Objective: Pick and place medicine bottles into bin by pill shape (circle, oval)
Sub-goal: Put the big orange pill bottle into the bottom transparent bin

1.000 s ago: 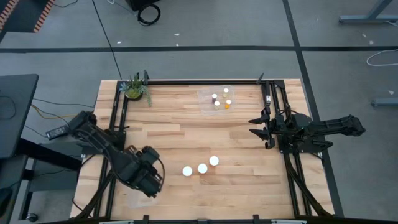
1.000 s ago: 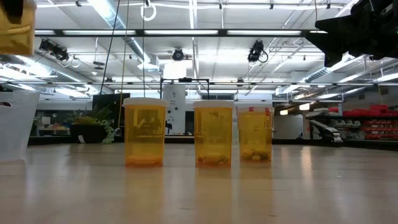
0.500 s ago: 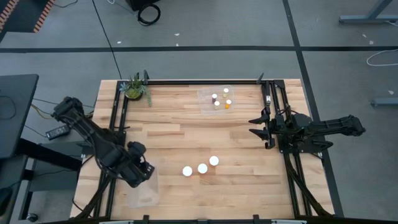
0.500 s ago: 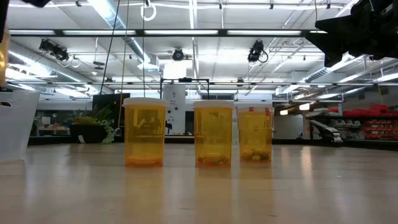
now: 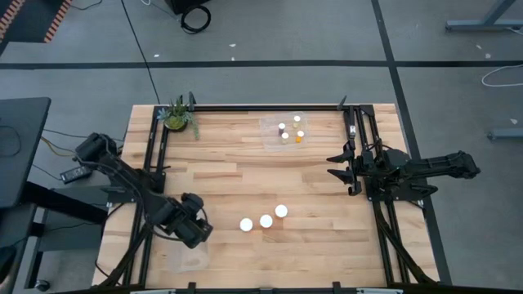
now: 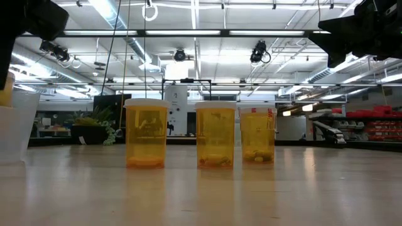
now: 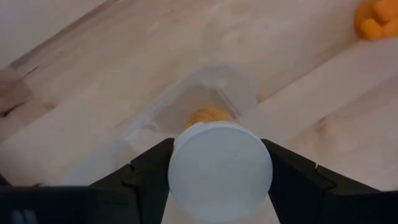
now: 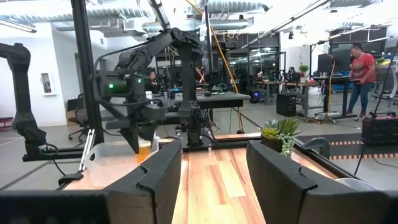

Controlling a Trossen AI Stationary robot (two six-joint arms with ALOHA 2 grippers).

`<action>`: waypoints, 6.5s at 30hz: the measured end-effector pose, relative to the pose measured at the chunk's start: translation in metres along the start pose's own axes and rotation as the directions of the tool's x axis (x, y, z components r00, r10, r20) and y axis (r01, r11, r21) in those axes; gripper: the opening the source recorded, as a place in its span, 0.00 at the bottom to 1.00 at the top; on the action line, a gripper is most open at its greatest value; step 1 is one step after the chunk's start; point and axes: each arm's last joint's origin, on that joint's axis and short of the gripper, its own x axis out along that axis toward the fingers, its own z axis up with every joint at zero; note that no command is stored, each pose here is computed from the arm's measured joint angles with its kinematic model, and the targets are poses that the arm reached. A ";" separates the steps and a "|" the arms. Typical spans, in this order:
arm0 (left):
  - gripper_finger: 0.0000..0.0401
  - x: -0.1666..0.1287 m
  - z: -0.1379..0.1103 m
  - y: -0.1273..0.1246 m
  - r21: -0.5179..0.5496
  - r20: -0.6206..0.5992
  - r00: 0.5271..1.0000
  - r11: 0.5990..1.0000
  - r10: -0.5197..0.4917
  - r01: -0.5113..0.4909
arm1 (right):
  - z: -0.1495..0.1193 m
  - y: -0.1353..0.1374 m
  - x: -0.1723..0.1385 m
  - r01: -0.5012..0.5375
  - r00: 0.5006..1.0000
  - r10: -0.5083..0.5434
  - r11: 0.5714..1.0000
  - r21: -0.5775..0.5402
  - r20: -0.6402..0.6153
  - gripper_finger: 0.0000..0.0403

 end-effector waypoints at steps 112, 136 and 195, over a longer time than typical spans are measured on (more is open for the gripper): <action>0.56 0.065 0.093 -0.128 0.450 -0.116 0.987 0.880 -0.109 0.150 | -0.002 0.000 0.000 0.001 1.000 -0.001 1.000 -0.002 -0.019 0.47; 0.51 -0.029 0.001 -0.088 0.092 -0.320 0.947 0.996 0.011 0.020 | -0.003 0.000 0.000 0.001 1.000 -0.001 1.000 -0.003 -0.027 0.47; 0.58 0.023 -0.041 -0.058 0.855 -0.228 0.911 0.518 0.345 0.019 | -0.003 0.000 0.000 0.001 0.999 -0.001 1.000 -0.003 -0.034 0.47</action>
